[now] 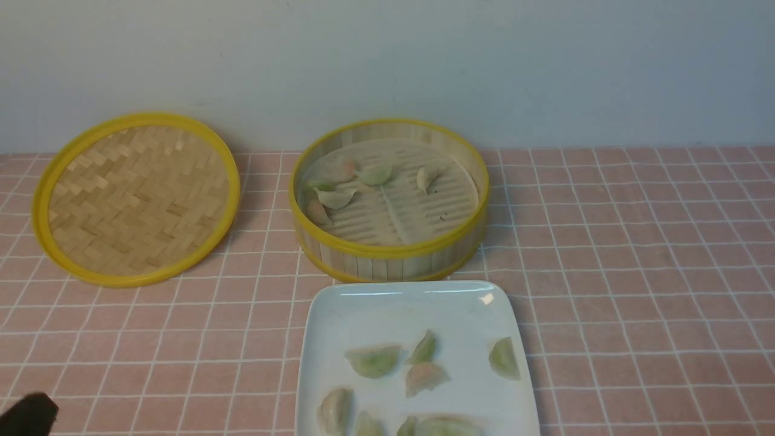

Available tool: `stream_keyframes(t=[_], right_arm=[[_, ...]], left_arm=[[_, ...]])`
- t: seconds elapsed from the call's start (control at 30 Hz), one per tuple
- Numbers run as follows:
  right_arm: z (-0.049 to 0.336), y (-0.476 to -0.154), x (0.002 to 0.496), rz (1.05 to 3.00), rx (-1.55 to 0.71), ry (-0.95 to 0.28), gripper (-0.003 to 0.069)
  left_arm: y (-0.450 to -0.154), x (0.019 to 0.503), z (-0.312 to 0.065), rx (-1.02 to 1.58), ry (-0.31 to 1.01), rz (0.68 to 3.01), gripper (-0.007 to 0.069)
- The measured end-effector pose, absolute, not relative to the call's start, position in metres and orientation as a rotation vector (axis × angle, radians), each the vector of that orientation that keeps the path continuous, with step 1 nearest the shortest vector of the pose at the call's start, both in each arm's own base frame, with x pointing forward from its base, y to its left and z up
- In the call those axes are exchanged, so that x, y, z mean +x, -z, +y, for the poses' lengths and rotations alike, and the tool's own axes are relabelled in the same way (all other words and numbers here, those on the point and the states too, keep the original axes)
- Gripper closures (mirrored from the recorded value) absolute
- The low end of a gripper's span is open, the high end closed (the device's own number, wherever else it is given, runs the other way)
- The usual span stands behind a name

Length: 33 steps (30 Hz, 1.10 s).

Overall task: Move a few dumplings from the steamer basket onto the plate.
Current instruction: Use the left arm to grab a dumpling from the steamer

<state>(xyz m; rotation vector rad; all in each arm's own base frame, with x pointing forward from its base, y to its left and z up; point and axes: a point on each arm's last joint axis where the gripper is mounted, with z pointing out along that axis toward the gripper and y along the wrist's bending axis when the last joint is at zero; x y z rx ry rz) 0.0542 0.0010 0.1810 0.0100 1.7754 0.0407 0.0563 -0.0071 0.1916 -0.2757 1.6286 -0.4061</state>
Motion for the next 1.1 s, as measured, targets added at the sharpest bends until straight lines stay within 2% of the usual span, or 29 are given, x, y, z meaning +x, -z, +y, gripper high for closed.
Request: stream_keyframes(t=[0.17,0.2,0.27,0.33,0.43,0.5,0.63,0.7,0.8,1.1], right_arm=[[0.001,-0.181,0.054,1.775,0.01,-0.041,0.0673],[0.001,-0.181,0.054,1.775,0.01,-0.041,0.0673],[0.001,-0.181,0.054,1.776,0.01,-0.041,0.0673],[0.001,-0.181,0.054,1.776,0.01,-0.041,0.0673],[0.001,-0.181,0.054,1.776,0.01,-0.041,0.0673],[0.001,-0.181,0.054,1.776,0.01,-0.041,0.0673],[0.001,-0.181,0.054,1.776,0.01,-0.041,0.0673],[0.001,-0.181,0.054,1.776,0.01,-0.041,0.0673],[0.001,-0.181,0.054,1.776,0.01,-0.041,0.0673],[0.001,-0.181,0.054,1.776,0.01,-0.041,0.0673]], left_arm=[[-0.234,0.051,0.006,-0.453,0.528,1.236,0.0631],[-0.236,0.051,0.006,-0.451,0.529,1.229,0.0631],[-0.271,0.046,0.004,-0.417,0.55,1.199,0.0631],[-0.31,0.053,-0.004,-0.34,0.538,1.327,0.0631],[-0.341,0.075,-0.015,-0.261,0.527,1.58,0.0631],[-0.359,0.104,-0.025,-0.169,0.517,1.851,0.0631],[-0.373,0.158,-0.037,0.038,0.478,2.204,0.0631],[-0.37,0.194,-0.041,0.131,0.467,2.359,0.0631],[-0.366,0.233,-0.05,0.225,0.445,2.455,0.0631],[-0.336,0.334,-0.117,0.503,0.216,2.611,0.0631]])
